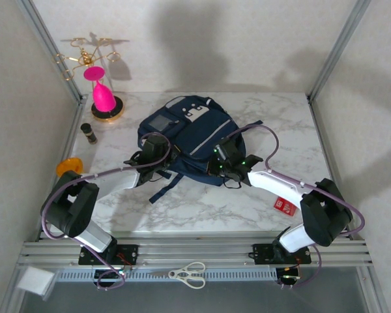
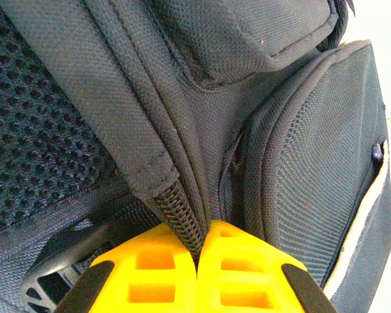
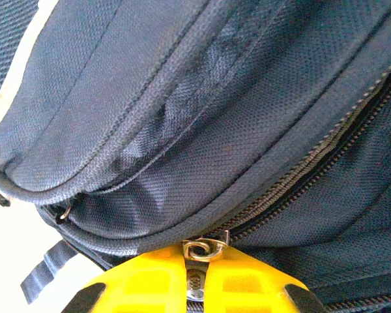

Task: Pack the student bag
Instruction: Zip the student bag at the center of the table.

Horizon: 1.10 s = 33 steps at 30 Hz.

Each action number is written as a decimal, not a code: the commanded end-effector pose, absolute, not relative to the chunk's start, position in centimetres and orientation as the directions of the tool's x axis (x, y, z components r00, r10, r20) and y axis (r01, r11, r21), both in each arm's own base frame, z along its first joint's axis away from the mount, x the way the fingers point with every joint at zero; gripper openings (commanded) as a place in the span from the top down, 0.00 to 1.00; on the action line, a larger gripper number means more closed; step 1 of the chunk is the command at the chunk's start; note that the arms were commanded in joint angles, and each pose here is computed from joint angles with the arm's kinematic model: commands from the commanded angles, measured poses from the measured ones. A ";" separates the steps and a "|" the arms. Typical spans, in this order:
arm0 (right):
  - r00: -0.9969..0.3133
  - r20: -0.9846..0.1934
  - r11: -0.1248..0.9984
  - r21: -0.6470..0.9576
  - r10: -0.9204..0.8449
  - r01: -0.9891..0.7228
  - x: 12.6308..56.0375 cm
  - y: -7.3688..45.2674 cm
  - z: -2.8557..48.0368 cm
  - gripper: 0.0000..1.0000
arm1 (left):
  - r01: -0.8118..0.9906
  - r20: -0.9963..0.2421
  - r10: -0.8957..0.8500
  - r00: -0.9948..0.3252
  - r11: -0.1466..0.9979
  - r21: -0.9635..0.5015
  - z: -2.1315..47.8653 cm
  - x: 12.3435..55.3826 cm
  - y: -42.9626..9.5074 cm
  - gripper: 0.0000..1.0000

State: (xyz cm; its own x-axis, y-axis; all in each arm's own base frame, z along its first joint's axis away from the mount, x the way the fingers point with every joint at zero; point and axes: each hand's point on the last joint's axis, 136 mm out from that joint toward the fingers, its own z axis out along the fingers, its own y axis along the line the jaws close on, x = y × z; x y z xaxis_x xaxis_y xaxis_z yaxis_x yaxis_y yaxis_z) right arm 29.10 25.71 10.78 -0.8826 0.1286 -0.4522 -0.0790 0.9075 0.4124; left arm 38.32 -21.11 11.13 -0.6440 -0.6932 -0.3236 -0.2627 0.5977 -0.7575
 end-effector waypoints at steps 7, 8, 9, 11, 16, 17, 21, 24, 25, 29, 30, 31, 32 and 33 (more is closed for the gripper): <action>-0.863 -0.504 0.880 0.420 0.022 -0.223 28.9 26.6 12.7 1.00 | -0.215 -0.285 -0.729 -0.622 0.509 -0.833 15.5 35.6 -21.3 0.53; -0.863 -0.505 0.881 0.415 0.016 -0.227 28.9 26.6 12.6 1.00 | -0.226 -0.256 -0.731 -0.633 0.491 -0.842 15.3 34.7 -22.0 0.51; -0.862 -0.506 0.882 0.411 0.012 -0.229 28.9 26.6 12.4 1.00 | -0.240 -0.227 -0.736 -0.638 0.470 -0.849 15.1 34.0 -22.7 0.49; -0.864 -0.504 0.880 0.414 0.008 -0.233 28.8 26.7 12.2 1.00 | -0.271 -0.165 -0.751 -0.640 0.421 -0.866 14.5 32.9 -23.9 0.49; -0.863 -0.506 0.873 0.425 0.010 -0.239 28.6 26.7 11.9 1.00 | -0.286 -0.079 -0.743 -0.664 0.351 -0.892 14.3 32.1 -28.1 0.49; -0.864 -0.503 0.874 0.424 0.009 -0.238 28.5 26.7 11.8 1.00 | -0.299 -0.072 -0.748 -0.660 0.349 -0.888 14.0 32.1 -28.6 0.49; -0.865 -0.502 0.877 0.420 0.012 -0.232 28.5 26.5 11.5 1.00 | -0.348 -0.027 -0.776 -0.630 0.313 -0.884 13.0 32.5 -29.6 0.49; -0.863 -0.506 0.875 0.422 0.012 -0.235 28.6 26.6 11.4 1.00 | -0.380 -0.025 -0.810 -0.586 0.303 -0.874 12.0 33.2 -29.3 0.51; -0.863 -0.505 0.875 0.423 0.012 -0.236 28.6 26.6 11.3 1.00 | -0.389 -0.020 -0.816 -0.577 0.297 -0.872 11.6 33.6 -29.4 0.55; -0.866 -0.500 0.892 0.395 0.009 -0.220 28.6 26.0 10.9 1.00 | -0.400 -0.061 -0.851 -0.521 0.307 -0.864 11.2 34.8 -28.5 0.70; -0.865 -0.501 0.900 0.382 0.009 -0.211 28.7 25.8 10.8 1.00 | -0.399 -0.081 -0.859 -0.505 0.316 -0.861 11.2 35.0 -28.1 0.75; -0.864 -0.504 0.911 0.361 0.011 -0.198 28.8 25.2 10.8 1.00 | -0.409 -0.096 -0.867 -0.489 0.325 -0.853 11.0 35.1 -27.5 0.80; -0.862 -0.508 0.921 0.341 0.013 -0.187 28.9 24.7 10.8 1.00 | -0.414 -0.110 -0.869 -0.483 0.337 -0.846 10.7 35.3 -27.1 0.86; -0.859 -0.512 0.928 0.329 0.017 -0.178 29.1 24.3 10.9 1.00 | -0.416 -0.125 -0.870 -0.477 0.348 -0.840 10.6 35.4 -26.6 0.91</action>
